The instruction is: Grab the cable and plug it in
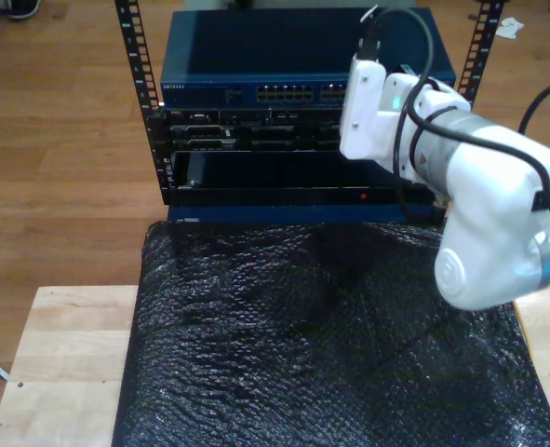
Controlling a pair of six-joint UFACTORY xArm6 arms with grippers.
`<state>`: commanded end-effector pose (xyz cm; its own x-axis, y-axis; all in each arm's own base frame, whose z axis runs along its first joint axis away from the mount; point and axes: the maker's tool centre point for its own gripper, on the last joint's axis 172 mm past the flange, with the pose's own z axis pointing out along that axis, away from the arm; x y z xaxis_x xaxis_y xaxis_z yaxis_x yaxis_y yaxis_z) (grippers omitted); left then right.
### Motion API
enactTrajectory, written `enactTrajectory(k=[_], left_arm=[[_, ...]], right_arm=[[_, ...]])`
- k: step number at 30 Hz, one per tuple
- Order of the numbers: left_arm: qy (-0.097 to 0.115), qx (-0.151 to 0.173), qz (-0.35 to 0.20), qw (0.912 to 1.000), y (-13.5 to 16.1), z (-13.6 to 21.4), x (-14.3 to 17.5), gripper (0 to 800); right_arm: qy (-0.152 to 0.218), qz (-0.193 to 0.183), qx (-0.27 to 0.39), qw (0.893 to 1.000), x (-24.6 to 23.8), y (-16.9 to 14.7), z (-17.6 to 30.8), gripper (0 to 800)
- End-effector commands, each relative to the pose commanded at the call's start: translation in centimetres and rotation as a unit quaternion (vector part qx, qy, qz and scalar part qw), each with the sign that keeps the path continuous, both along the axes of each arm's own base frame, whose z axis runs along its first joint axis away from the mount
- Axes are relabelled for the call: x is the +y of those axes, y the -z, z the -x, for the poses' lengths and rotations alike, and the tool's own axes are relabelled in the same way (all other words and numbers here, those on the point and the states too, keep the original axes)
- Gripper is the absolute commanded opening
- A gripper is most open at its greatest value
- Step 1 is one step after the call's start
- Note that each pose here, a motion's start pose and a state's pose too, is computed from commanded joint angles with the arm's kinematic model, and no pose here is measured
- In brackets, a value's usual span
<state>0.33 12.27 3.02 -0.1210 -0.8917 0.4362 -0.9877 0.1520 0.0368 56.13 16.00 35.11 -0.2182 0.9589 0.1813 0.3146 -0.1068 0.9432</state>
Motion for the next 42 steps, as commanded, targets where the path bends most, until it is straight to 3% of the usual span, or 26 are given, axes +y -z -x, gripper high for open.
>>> enactTrajectory(k=[5, 12, 17, 42], left_arm=[[0.001, 0.000, 0.000, 1.0000, 0.0, 0.0, 0.0, 800], [0.001, 0.000, -0.001, 1.0000, 0.0, 0.0, 0.0, 800], [0.001, 0.000, 0.000, 1.0000, 0.0, 0.0, 0.0, 800], [0.001, 0.000, 0.000, 1.0000, 0.0, 0.0, 0.0, 800]], right_arm=[[-0.009, 0.028, -0.036, 0.999, -0.3, -0.6, 0.8, 0], [-0.019, 0.060, -0.038, 0.997, -0.1, 0.3, 0.6, 0], [-0.018, 0.061, -0.029, 0.998, -0.4, 1.3, 1.4, 0], [-0.021, 0.057, -0.051, 0.997, -0.1, -1.2, 1.6, 0]])
